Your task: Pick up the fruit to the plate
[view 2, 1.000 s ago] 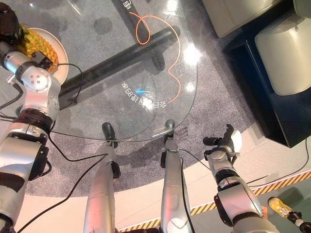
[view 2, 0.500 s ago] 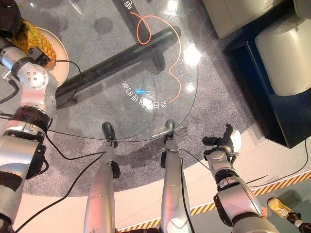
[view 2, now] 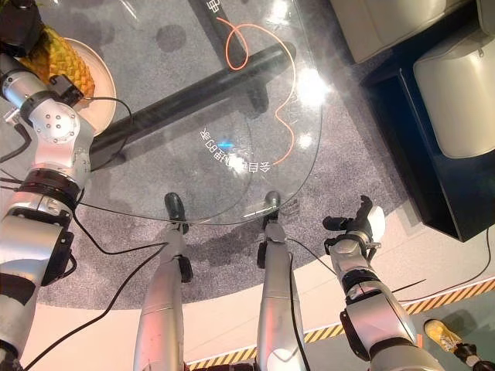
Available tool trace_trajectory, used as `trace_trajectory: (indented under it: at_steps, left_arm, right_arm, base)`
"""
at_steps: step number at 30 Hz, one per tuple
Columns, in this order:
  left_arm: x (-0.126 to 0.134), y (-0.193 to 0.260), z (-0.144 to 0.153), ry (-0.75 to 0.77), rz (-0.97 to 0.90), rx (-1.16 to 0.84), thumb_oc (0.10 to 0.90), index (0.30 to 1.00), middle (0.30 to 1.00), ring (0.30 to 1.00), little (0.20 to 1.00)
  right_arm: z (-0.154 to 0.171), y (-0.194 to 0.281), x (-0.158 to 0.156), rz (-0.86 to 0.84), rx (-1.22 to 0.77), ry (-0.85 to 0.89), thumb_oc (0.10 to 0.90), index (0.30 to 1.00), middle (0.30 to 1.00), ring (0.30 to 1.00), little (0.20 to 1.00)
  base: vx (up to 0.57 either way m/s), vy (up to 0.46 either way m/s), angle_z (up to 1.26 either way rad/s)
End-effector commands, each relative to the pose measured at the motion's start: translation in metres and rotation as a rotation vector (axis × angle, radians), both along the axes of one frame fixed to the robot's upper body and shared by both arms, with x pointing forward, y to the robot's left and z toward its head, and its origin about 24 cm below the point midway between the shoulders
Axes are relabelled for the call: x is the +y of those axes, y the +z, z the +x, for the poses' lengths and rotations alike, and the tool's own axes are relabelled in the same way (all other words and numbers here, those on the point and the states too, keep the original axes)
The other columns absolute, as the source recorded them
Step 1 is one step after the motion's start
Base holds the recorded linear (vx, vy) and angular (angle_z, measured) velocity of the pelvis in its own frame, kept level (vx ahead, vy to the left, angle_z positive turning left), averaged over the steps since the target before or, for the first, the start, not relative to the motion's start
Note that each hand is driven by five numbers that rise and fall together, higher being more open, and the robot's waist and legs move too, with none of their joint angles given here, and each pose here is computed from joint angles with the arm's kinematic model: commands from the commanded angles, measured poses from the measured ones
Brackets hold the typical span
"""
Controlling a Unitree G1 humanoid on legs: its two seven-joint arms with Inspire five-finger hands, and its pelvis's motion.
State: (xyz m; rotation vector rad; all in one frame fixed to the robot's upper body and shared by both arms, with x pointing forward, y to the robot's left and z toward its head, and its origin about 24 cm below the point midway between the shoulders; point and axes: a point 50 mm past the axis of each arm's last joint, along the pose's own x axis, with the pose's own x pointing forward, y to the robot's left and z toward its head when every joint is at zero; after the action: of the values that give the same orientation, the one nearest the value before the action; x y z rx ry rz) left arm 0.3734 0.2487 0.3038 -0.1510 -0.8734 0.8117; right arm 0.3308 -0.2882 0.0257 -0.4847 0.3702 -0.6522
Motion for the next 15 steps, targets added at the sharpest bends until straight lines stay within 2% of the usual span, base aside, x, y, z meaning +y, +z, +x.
trace_trajectory:
  at_steps: [1, 8, 15]
  left_arm:
    - [0.02, 0.041, -0.027, 0.062, 0.086, -0.221, 0.674, 0.792, 0.792, 0.792, 0.774]
    - [0.021, 0.033, -0.028, 0.046, 0.076, -0.226, 0.622, 0.747, 0.747, 0.747, 0.722]
    - [0.021, 0.016, -0.029, 0.024, 0.076, -0.214, 0.635, 0.759, 0.759, 0.759, 0.735]
  right_arm:
    - [-0.014, -0.005, -0.018, -0.044, 0.01, -0.113, 0.8, 0.9, 0.9, 0.9, 0.9]
    - [-0.018, -0.008, -0.02, -0.033, 0.005, -0.127, 0.8, 0.9, 0.9, 0.9, 0.9]
    - [-0.019, -0.009, -0.021, -0.025, 0.004, -0.141, 0.8, 0.9, 0.9, 0.9, 0.9]
  base:
    - [-0.03, -0.007, 0.05]
    - [0.0, -0.002, 0.0]
    - [0.0, 0.0, 0.0]
